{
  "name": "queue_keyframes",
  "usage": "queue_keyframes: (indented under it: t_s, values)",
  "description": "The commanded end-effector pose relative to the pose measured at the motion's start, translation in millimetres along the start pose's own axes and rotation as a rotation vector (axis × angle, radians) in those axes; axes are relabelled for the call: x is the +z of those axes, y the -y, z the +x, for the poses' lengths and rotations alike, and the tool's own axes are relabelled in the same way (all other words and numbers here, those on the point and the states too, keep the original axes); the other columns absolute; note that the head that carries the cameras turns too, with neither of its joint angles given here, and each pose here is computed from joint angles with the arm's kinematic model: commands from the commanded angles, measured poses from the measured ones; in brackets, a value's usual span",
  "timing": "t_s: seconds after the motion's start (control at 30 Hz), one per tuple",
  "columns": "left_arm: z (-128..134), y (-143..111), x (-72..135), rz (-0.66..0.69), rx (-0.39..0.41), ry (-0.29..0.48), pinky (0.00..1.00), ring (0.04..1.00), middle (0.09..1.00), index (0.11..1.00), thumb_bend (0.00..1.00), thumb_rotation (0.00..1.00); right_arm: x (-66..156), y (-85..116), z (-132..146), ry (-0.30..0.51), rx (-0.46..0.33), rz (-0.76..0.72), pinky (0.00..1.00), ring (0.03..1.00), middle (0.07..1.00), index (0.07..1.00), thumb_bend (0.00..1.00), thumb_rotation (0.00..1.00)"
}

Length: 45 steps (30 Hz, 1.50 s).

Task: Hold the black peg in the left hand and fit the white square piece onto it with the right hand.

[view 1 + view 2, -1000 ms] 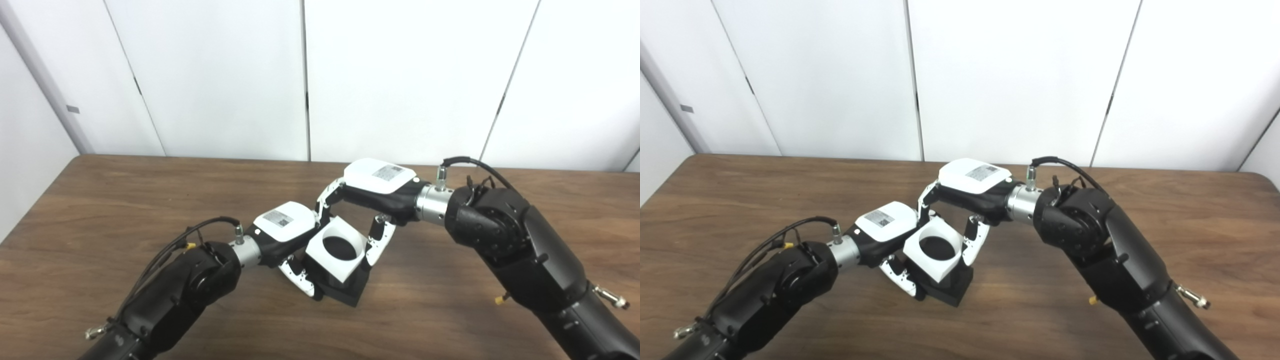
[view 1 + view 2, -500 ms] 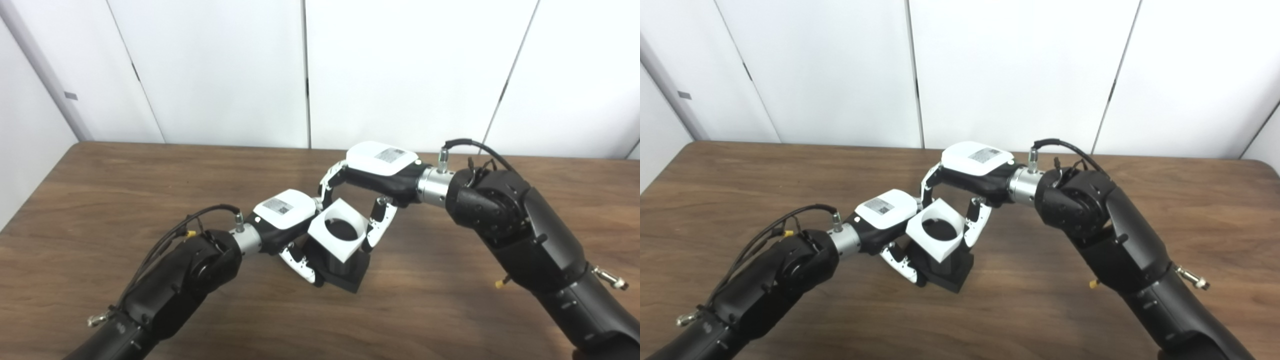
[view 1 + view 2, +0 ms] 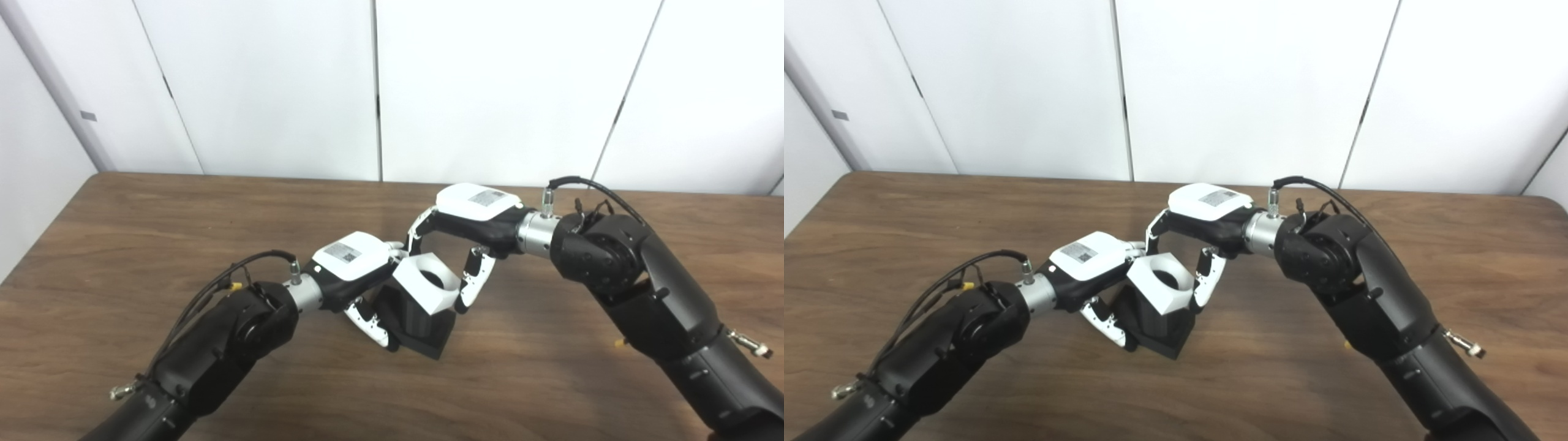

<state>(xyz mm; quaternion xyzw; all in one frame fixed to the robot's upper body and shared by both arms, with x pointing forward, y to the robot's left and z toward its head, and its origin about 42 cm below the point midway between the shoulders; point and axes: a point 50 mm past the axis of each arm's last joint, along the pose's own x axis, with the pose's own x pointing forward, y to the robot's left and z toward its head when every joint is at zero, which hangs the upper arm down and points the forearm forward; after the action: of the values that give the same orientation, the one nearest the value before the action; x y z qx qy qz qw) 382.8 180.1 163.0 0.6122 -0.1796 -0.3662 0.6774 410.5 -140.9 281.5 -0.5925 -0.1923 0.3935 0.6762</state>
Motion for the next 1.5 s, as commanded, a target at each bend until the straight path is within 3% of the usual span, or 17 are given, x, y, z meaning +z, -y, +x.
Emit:
queue_keyframes:
  t_s: [0.0,0.4,0.67,0.83,1.47]
  values:
    - [-1,30,7,0.022,-0.128,0.007,0.85,0.926,0.881,0.491,0.52,0.07,1,22,-2,0.014,-0.035,-0.059,0.75,0.827,0.762,0.477,0.52,0.13]
    - [-1,29,7,0.017,-0.136,0.000,0.87,0.932,0.885,0.491,0.52,0.07,6,23,-2,0.025,-0.031,-0.063,0.76,0.831,0.765,0.478,0.52,0.13]
    - [2,31,8,0.017,-0.136,0.004,0.87,0.930,0.880,0.491,0.52,0.07,31,45,-4,0.086,-0.055,-0.068,0.77,0.838,0.772,0.479,0.52,0.13]
    - [4,30,10,0.019,-0.133,0.008,0.86,0.929,0.881,0.491,0.52,0.08,42,42,-3,0.121,-0.035,-0.083,0.78,0.841,0.768,0.477,0.52,0.13]
    - [-1,29,8,0.017,-0.125,0.003,0.85,0.919,0.874,0.491,0.52,0.07,28,24,-2,0.096,-0.008,-0.080,0.75,0.828,0.761,0.478,0.52,0.13]
